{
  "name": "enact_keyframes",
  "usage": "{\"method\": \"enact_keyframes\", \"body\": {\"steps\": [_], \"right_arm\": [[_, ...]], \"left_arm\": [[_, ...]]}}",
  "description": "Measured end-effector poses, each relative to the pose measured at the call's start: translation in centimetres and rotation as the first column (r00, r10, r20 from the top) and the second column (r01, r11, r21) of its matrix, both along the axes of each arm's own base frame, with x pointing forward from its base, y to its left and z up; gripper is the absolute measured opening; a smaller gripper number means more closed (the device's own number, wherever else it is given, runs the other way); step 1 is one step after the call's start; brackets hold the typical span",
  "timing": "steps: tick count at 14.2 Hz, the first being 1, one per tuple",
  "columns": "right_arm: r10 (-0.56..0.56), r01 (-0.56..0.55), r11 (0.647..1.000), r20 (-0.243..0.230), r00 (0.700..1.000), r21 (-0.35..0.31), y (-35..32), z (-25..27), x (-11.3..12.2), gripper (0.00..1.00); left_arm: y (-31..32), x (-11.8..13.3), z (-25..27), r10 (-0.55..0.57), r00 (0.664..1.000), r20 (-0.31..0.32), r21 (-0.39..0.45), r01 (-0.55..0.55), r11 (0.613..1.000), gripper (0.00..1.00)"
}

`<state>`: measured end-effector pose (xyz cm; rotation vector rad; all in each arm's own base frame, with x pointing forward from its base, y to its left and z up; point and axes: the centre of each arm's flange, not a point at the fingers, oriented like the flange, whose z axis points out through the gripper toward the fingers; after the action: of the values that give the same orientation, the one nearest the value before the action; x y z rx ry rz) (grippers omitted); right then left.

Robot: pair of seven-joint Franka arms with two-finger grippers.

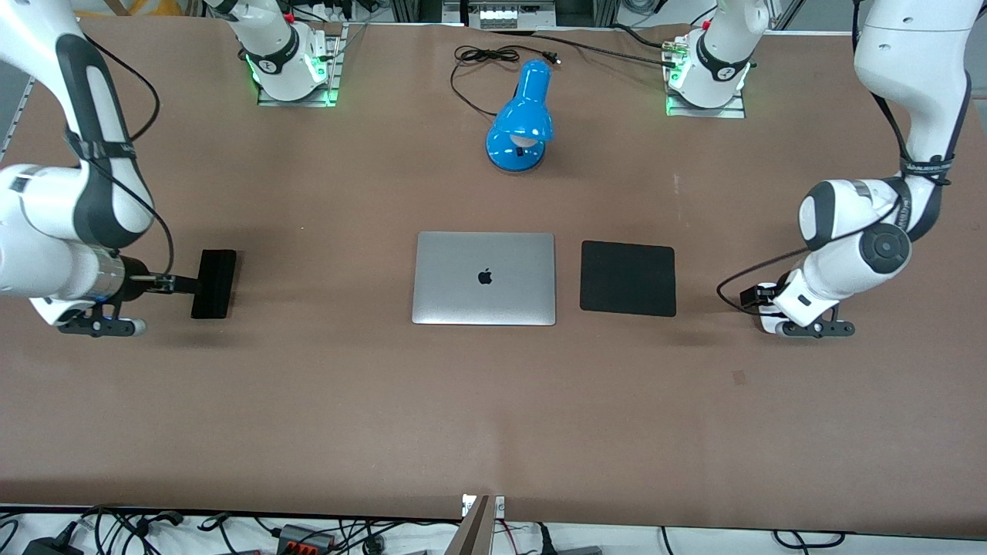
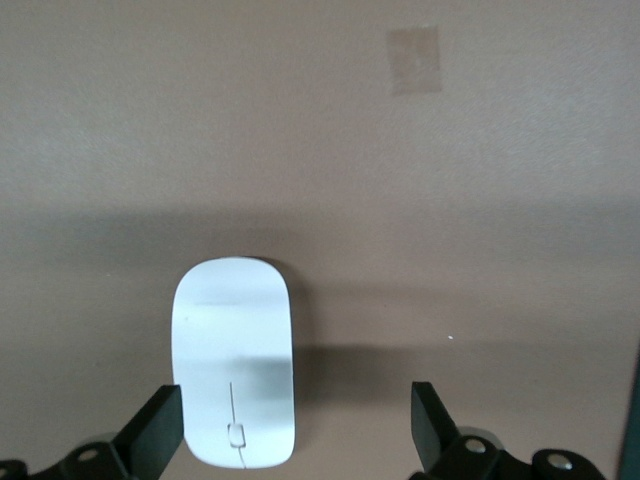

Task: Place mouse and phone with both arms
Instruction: 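Grasp the phone with the right gripper while the left gripper grasps the mouse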

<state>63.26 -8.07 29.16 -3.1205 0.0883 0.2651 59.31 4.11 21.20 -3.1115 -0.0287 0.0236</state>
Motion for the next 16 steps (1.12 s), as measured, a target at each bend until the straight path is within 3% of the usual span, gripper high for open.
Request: {"method": "enact_keyframes", "body": {"steps": [3, 12, 16], "right_arm": [[-0.004, 0.004, 1.0, 0.025, 1.0, -0.002, -0.1, -4.2, -1.5, 1.0], [-0.036, 0.036, 0.999, -0.001, 0.999, -0.004, -0.9, -8.1, -3.2, 1.0], [-0.036, 0.036, 0.999, -0.02, 0.999, -0.005, -1.0, -9.7, -3.5, 1.0]], "left_arm": [[1.5, -0.5, -0.4, -0.023, 1.0, 0.007, 0.0, 0.023, 1.0, 1.0], [2.7, -2.2, -4.4, -0.035, 0.998, 0.044, -0.007, 0.036, 0.999, 1.0], [3.2, -1.8, -3.9, -0.032, 0.997, 0.063, -0.004, 0.033, 0.999, 0.62]]}}
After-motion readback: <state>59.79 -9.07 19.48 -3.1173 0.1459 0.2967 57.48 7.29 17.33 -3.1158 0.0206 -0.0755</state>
